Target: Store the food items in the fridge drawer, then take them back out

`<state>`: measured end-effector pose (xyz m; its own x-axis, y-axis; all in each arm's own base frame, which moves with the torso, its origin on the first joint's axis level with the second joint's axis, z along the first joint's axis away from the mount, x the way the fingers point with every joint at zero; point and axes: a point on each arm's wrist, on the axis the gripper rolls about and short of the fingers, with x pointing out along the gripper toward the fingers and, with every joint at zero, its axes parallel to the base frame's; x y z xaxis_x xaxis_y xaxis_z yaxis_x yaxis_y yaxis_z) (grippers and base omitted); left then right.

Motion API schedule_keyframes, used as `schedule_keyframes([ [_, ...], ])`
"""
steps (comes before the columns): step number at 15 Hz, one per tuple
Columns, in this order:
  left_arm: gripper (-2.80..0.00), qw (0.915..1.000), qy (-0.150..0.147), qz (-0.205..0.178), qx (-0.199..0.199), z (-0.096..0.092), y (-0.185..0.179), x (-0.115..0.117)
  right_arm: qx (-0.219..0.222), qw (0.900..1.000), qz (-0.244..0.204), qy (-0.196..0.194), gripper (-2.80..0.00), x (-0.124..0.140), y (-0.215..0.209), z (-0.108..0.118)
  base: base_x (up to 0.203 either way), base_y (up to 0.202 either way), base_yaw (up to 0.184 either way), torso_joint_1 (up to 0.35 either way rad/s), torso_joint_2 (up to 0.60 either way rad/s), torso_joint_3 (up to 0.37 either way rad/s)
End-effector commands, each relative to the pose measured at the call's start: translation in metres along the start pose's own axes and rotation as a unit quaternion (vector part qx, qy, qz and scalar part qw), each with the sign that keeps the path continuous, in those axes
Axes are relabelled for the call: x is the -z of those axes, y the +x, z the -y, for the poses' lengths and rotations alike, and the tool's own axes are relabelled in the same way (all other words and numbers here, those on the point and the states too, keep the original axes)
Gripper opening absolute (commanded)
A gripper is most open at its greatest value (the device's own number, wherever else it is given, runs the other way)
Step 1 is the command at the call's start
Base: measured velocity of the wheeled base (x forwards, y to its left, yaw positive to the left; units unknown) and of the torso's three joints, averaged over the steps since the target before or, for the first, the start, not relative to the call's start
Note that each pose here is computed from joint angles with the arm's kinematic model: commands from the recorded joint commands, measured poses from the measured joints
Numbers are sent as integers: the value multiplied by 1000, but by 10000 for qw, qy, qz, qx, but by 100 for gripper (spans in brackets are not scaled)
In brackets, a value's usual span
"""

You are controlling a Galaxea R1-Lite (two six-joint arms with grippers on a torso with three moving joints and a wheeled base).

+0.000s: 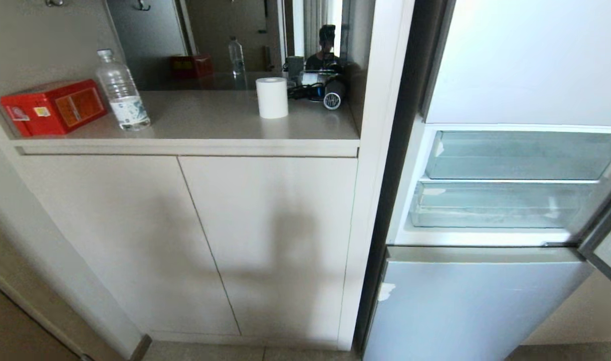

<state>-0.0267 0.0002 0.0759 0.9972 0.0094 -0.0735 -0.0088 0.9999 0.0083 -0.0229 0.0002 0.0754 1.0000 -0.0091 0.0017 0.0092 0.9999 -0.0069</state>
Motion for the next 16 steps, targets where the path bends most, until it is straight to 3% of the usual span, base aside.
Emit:
schedule_keyframes([
  [1, -280, 10000, -1, 0, -7, 0, 0, 0, -15, 10000, 6, 3, -280, 0, 0, 0, -1, 4, -159, 12, 4, 2],
  [16, -280, 10000, 0, 0, -7, 0, 0, 0, -14, 10000, 7, -4, -280, 0, 0, 0, -2, 7, -173, 3, 3, 3],
])
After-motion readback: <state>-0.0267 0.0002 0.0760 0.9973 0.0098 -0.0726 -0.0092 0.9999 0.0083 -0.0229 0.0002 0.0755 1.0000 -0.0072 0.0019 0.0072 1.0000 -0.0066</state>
